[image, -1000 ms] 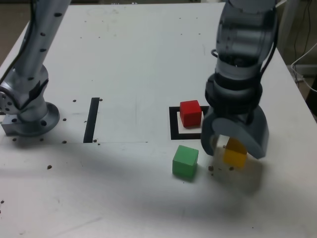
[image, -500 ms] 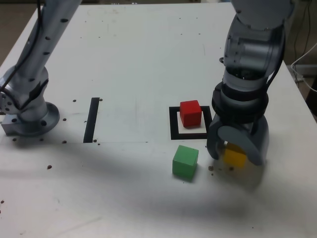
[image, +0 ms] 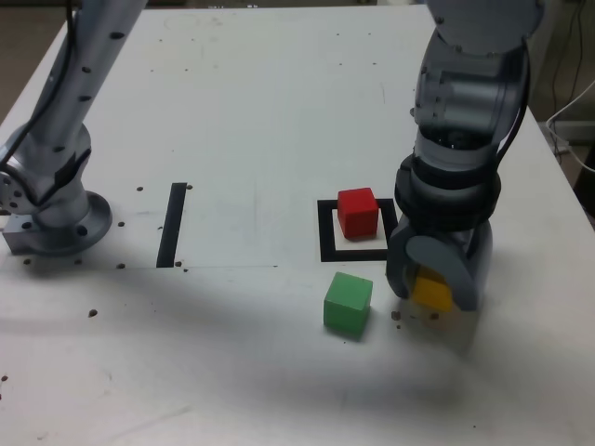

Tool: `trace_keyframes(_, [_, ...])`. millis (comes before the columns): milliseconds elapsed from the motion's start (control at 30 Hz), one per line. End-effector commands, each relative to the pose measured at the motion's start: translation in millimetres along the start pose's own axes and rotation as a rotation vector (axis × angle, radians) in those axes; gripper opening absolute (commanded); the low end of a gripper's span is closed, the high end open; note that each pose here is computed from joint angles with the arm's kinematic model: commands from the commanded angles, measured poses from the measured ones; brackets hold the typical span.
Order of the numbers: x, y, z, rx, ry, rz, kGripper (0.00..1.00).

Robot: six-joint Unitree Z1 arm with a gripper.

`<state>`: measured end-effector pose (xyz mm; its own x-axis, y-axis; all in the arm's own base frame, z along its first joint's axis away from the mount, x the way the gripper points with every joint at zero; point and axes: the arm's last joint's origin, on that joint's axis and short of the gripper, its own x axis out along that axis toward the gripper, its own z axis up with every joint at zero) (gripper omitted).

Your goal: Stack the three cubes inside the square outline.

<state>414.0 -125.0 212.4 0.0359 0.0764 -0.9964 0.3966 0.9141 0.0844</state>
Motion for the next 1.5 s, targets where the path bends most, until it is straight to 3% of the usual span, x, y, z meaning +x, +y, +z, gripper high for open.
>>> trace_keyframes(0, [-5.5, -0.6, -0.9, 0.006, -0.019, 0.005, 0.20])
trace_keyframes(167, [-9.2, -1.0, -3.1, 0.023, -0.038, -0.003, 0.17])
trace_keyframes(400, [-40.7, 3.4, -23.5, 0.017, -0.071, 0.009, 0.17])
trace_keyframes(633, [-62.9, 34.0, -56.2, -0.079, -0.077, 0.000, 0.17])
trace_keyframes(767, [-64.2, 60.0, -73.7, -0.169, -0.051, -0.028, 0.17])
trace_keyframes(1067, [-59.6, 108.7, -105.6, -0.333, 0.047, -0.066, 0.18])
trace_keyframes(1267, [-49.7, 118.3, -114.8, -0.369, 0.088, -0.074, 0.18])
trace_keyframes(1467, [-44.4, 110.8, -117.5, -0.382, 0.103, -0.078, 0.18])
